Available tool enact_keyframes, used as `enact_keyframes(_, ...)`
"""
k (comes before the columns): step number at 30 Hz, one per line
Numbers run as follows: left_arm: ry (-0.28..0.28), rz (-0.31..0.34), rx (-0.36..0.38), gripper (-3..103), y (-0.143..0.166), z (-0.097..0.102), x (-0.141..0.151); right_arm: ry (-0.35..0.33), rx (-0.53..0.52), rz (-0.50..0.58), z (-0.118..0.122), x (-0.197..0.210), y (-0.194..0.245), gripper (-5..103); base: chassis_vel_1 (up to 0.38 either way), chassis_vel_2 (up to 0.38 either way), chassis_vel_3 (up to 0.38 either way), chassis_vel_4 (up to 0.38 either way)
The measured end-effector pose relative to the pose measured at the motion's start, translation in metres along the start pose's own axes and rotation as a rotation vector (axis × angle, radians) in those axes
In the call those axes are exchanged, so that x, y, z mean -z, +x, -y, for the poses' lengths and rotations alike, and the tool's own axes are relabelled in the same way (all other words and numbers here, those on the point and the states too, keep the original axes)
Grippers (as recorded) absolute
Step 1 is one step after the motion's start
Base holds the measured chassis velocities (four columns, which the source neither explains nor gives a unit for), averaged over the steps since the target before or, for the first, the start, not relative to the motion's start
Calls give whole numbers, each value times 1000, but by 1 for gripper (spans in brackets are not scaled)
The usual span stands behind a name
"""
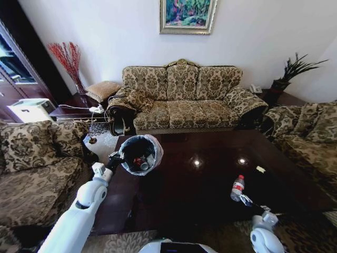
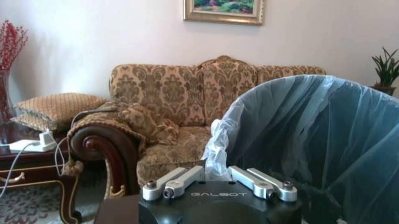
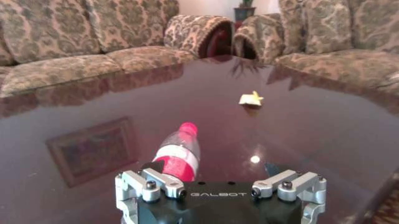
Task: Move to the front of the table and place the trash on the table into the trash bin.
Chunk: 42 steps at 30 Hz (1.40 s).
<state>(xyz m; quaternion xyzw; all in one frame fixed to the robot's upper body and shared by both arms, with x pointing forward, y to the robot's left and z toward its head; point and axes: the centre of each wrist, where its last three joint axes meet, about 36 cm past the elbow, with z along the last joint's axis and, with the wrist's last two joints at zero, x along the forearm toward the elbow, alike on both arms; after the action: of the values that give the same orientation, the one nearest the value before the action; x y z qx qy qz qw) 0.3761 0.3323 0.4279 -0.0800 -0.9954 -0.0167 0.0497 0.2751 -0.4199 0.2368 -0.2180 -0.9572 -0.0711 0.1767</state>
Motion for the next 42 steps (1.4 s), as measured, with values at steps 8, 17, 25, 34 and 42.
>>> enact_keyframes(8,1,-4,-4,1,0,2,-2,-7,57,22,-12,7,-26,100,0,0,0,0)
enact_keyframes(17,-1,-6,2,1,1,-1,-2,2,35,-39,-14,-8,-33,100,0,0,0,0)
enact_keyframes(25,-4,-6,-3,1,0,2,-3,5,46,-49,-17,-11,-48,84,0,0,0,0)
enact_keyframes(34,-9,8,0,1,0,1,2,-3,45,-54,-24,-14,-54,57,0,0,0,0)
enact_keyframes(42,-9,11,2,1,2,1,4,-18,77,-30,-33,-5,-47,30,0,0,0,0)
